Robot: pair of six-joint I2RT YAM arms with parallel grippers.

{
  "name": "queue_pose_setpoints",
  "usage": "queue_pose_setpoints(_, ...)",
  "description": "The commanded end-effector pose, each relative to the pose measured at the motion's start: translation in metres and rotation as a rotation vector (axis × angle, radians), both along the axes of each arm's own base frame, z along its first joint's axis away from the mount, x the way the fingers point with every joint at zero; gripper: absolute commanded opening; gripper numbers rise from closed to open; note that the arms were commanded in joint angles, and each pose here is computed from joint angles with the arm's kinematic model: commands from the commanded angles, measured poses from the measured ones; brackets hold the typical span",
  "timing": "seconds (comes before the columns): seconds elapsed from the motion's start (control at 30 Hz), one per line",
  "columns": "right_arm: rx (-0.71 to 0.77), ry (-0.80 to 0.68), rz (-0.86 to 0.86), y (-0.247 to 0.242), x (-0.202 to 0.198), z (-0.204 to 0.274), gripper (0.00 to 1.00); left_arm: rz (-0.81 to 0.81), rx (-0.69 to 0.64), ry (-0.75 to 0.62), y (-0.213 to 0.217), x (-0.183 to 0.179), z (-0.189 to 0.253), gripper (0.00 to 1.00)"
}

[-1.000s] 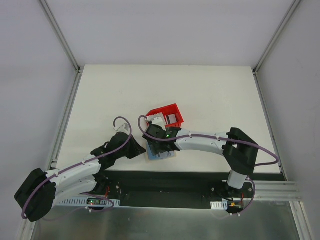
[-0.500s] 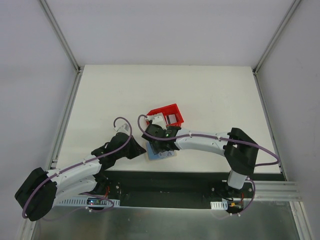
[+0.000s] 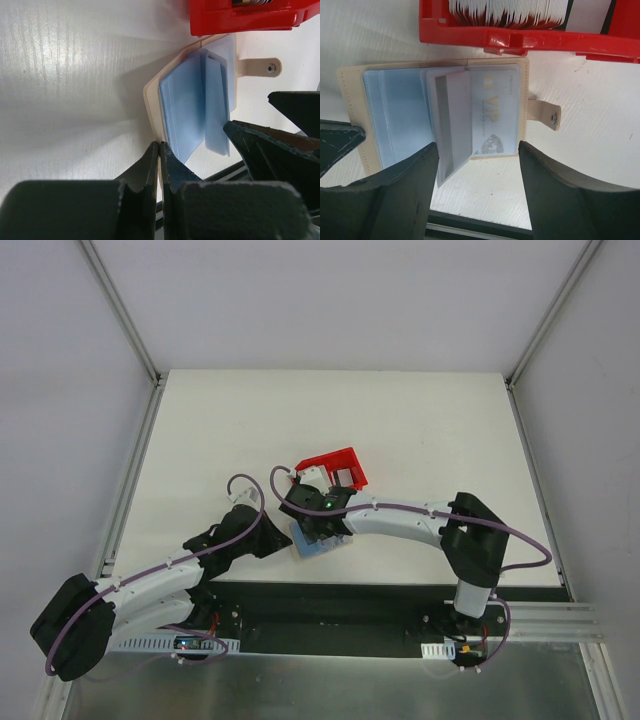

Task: Put the credit cards into the card holder
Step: Turn over the card slot in the card holder.

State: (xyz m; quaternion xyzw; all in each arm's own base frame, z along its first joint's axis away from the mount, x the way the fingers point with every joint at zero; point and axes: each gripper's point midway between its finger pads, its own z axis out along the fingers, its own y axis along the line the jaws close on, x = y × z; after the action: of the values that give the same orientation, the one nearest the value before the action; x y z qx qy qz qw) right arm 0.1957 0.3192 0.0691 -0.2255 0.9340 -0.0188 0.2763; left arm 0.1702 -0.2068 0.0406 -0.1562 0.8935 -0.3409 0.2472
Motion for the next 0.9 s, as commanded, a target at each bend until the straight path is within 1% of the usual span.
queue_pose_setpoints(0.0, -0.023, -0.022, -0.015, -0.006, 0.016, 0.005, 0.67, 0.013, 0.008, -0.009, 0.002, 0.003, 0.000, 0.00)
queue_pose_setpoints(0.17, 0.027, 0.007, -0.003, 0.000, 0.012, 0.006, 0.67, 0.015, 0.006, -0.011, 0.002, 0.004, 0.001, 0.00)
queue_pose_setpoints(0.37, 0.187, 0.157, 0.053, 0.020, -0.021, -0.007, 0.67, 0.008, 0.012, -0.013, 0.001, 0.005, 0.001, 0.00)
queue_pose_setpoints(0.5, 0.156, 0.135, 0.038, 0.009, -0.019, -0.009, 0.67, 0.005, 0.017, -0.013, 0.001, 0.005, 0.000, 0.00)
queue_pose_setpoints(0.6, 0.205, 0.147, 0.072, 0.015, -0.023, -0.004, 0.67, 0.002, 0.019, -0.013, 0.001, 0.005, 0.000, 0.00)
queue_pose_setpoints(0.67, 0.231, 0.138, 0.070, 0.017, -0.023, 0.000, 0.63, 0.001, 0.019, -0.011, 0.001, 0.005, 0.000, 0.00)
queue_pose_setpoints(0.7, 0.218, 0.128, 0.070, 0.014, -0.021, -0.001, 0.62, 0.001, 0.019, -0.011, 0.000, 0.005, 0.000, 0.00)
queue_pose_setpoints(0.8, 0.162, 0.110, 0.053, 0.006, -0.014, -0.003, 0.64, 0.000, 0.017, -0.011, 0.000, 0.005, 0.001, 0.00)
queue_pose_setpoints(0.87, 0.193, 0.122, 0.060, 0.009, -0.014, -0.001, 0.64, -0.003, 0.016, -0.010, 0.000, 0.004, 0.001, 0.00)
